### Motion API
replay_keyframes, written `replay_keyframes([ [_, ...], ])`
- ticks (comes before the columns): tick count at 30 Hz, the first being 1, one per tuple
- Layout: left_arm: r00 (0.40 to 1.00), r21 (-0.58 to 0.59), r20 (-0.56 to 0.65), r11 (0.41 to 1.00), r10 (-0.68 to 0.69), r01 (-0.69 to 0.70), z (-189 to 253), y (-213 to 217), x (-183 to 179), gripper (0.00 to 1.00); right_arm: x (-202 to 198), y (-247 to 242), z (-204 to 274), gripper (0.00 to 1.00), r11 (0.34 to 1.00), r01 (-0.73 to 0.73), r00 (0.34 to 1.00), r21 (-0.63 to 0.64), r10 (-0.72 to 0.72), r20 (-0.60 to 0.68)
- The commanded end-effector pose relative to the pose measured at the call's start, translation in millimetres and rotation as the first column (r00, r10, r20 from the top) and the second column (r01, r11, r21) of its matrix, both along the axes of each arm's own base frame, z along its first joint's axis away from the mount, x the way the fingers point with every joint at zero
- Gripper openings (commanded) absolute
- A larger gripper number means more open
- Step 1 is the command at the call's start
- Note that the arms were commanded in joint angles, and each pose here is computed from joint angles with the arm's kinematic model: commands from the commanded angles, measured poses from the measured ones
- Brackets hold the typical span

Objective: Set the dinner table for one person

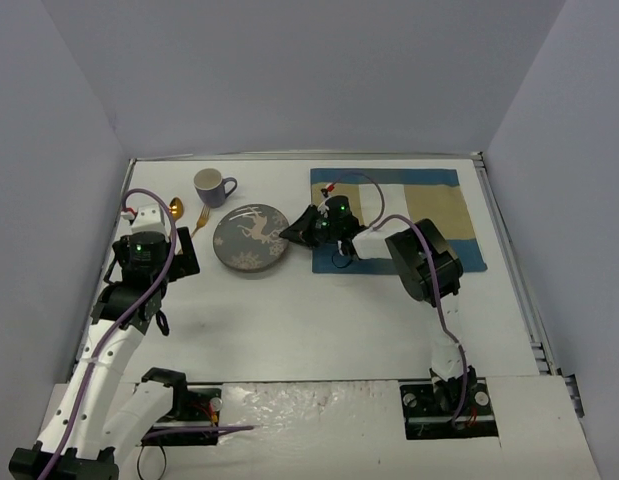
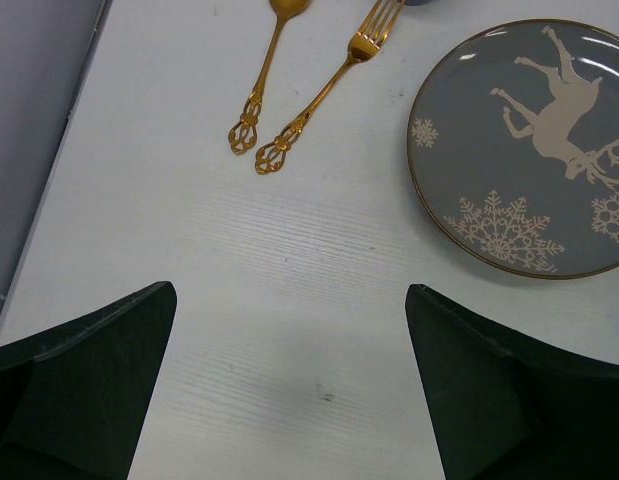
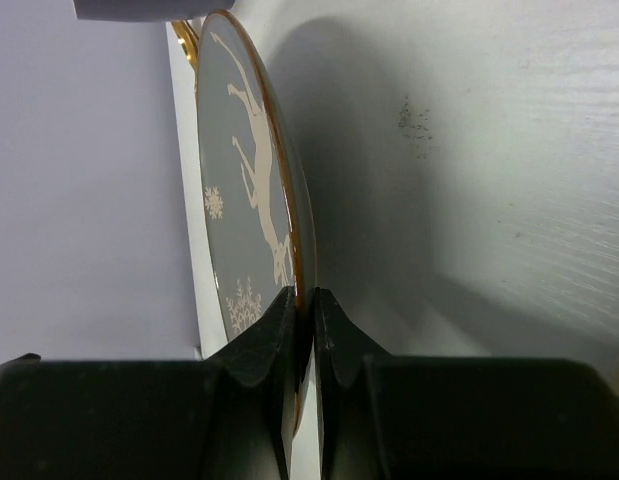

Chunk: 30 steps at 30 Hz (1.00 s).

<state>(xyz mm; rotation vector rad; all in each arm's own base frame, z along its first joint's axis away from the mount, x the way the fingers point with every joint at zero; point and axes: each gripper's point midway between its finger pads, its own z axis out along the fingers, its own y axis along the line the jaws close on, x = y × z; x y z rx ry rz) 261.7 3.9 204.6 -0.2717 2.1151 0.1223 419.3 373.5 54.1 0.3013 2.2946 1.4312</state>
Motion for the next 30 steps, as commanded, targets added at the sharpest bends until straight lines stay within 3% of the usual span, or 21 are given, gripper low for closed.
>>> replay_keyframes([
  [1,0.996,-0.004,0.086,1.000,0.006,-0.006,26.5,1.2,12.3,0.97,11.4,-9.0,146.7,0.00,0.964,-0.076,0.957,0.255,-0.002,0.291],
  [6,0.996,-0.004,0.085,1.000,0.006,-0.006,26.7,1.5,12.7,0.97,14.2,-35.4,167.2,0.00,0.954,-0.058,0.946,0.294,-0.042,0.322],
  [16,0.996,-0.009,0.089,1.000,0.003,-0.002,27.6,0.8,12.3,0.97,37.7,-169.8,177.2,0.00,0.949,0.147,0.900,0.280,-0.246,0.361],
  [23,0.996,-0.011,0.092,1.000,-0.001,0.002,28.3,-0.1,12.0,0.97,41.1,-277.6,153.7,0.00,0.915,0.343,0.842,0.213,-0.400,0.362],
  [30,0.996,-0.011,0.091,1.000,-0.003,0.004,28.4,-0.2,12.7,0.97,39.7,-348.4,137.6,0.00,0.863,0.477,0.787,0.166,-0.503,0.356],
])
